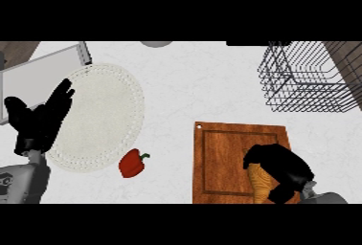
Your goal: Pick the croissant from the cutting board and place it in the basket
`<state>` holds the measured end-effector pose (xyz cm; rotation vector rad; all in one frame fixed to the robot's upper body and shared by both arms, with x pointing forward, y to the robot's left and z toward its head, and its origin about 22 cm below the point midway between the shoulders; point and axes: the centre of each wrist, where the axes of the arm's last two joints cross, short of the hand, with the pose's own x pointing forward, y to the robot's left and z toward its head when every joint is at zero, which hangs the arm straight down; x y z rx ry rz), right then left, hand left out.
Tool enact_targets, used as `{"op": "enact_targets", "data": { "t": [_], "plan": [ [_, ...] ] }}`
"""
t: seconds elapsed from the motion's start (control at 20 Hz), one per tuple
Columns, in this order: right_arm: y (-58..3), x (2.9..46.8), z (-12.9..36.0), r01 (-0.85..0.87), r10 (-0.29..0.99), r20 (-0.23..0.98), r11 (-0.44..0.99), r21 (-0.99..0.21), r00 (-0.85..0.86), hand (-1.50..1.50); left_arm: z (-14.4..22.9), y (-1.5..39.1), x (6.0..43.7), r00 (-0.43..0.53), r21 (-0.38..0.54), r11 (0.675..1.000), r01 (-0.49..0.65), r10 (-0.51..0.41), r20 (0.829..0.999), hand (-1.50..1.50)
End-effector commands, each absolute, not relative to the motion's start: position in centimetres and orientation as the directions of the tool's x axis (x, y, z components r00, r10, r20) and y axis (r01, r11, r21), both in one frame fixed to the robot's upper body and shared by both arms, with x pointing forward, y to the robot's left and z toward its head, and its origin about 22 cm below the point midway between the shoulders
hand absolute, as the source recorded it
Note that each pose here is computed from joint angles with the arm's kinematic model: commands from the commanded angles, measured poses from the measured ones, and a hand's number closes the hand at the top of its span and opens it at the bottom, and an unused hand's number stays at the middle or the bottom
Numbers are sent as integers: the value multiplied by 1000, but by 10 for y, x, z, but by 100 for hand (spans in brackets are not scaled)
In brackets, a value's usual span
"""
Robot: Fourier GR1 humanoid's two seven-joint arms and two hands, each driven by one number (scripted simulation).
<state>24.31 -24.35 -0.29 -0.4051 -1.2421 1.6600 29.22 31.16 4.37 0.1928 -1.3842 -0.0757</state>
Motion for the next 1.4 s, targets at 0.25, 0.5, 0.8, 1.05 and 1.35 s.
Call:
{"op": "enact_targets", "data": {
  "t": [0.25,0.5,0.8,1.05,1.35],
  "plan": [
    [-225,222,-16,-493,840,282,20,-870,-463,150,38,319,293,186,177,982,-64,-162,969,0],
    [-169,155,-18,-472,812,450,253,-844,-370,150,39,327,285,182,175,980,-92,-156,971,0],
    [-158,107,-18,-478,817,441,240,-845,-371,150,19,302,298,208,180,981,-76,-161,965,0],
    [-154,91,-7,-487,654,684,505,-713,-322,150,31,314,292,190,189,979,-73,-172,966,0],
    [-156,77,62,-341,429,784,729,-594,-449,150,29,327,277,195,168,984,-61,-153,969,0]
  ]
}}
